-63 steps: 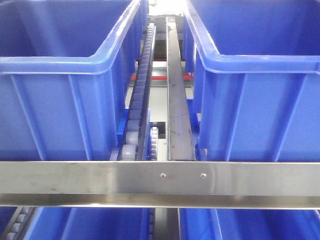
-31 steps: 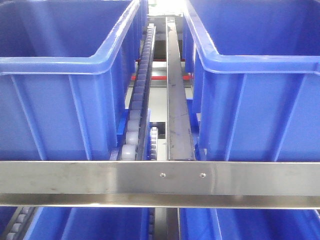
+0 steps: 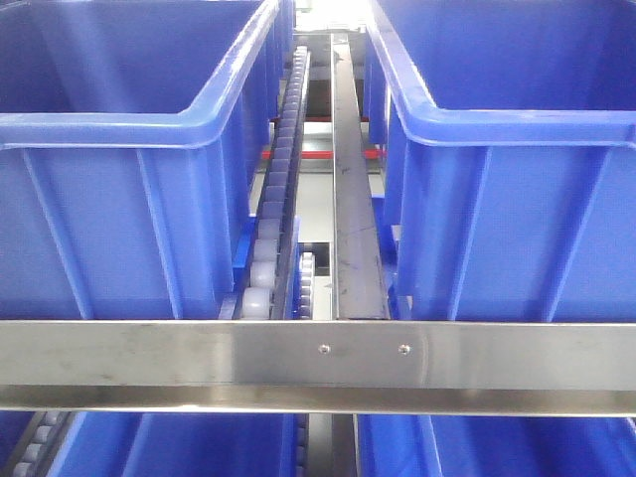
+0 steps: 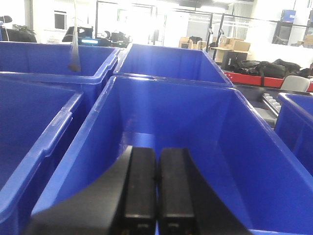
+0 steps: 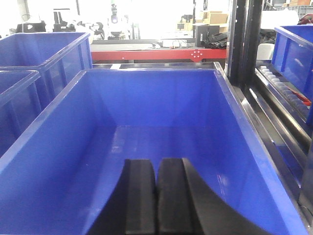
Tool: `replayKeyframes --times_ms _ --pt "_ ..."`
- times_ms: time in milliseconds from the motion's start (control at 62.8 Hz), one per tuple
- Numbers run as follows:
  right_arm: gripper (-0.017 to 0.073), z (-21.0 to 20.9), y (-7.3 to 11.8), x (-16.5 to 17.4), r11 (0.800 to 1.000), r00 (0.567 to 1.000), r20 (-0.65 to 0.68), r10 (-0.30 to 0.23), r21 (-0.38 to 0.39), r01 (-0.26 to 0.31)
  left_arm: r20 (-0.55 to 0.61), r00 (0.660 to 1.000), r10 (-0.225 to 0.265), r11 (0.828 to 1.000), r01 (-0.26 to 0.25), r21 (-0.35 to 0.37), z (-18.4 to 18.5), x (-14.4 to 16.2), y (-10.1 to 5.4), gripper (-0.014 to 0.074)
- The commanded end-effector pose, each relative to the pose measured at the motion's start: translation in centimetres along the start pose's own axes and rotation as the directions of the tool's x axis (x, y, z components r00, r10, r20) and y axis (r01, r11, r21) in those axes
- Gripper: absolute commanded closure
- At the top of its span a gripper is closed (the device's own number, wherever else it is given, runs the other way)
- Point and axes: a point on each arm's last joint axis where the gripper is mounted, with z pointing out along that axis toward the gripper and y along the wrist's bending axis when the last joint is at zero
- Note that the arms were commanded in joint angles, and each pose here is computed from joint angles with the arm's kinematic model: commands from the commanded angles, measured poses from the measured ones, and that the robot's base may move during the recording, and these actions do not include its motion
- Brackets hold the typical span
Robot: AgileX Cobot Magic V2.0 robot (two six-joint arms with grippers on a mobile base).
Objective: Pick and sort blue part to right shelf
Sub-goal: 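Lower the left gripper into a blue bin and open it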
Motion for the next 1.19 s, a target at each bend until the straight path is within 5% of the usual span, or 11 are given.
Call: replayKeyframes --times_ms 0,382,525,732,1178 --pt "0.0519 0.0 0.1 -1.6 1.000 0.995 0.100 0.001 -0.010 0.000 0.094 0.996 -0.007 1.000 0.007 0.001 0.0 -1.6 -0.1 0.0459" --pt "0.0519 -0.5 -0.2 3.2 1.000 1.000 0.012 0.002 -0.004 -0.002 0.094 0.996 -0.007 1.000 0.007 0.001 0.0 -1.6 -0.1 0.0459" --pt "0.0519 -1.9 -0.4 5.4 0.998 0.997 0.039 0.064 -0.005 -0.064 0.094 0.996 -0.007 1.000 0.007 0.001 0.0 -1.6 -0.1 0.0459" --pt "0.0519 -3.3 -0.6 7.9 0.998 0.992 0.112 -0.055 -0.002 0.056 0.094 0.996 -0.007 1.000 0.007 0.001 0.0 -1.6 -0.1 0.0459" --pt "0.0519 -3.3 -0.6 7.6 0.999 0.988 0.146 -0.050 -0.002 0.051 0.088 0.996 -0.007 1.000 0.007 0.000 0.0 -1.6 -0.1 0.0459"
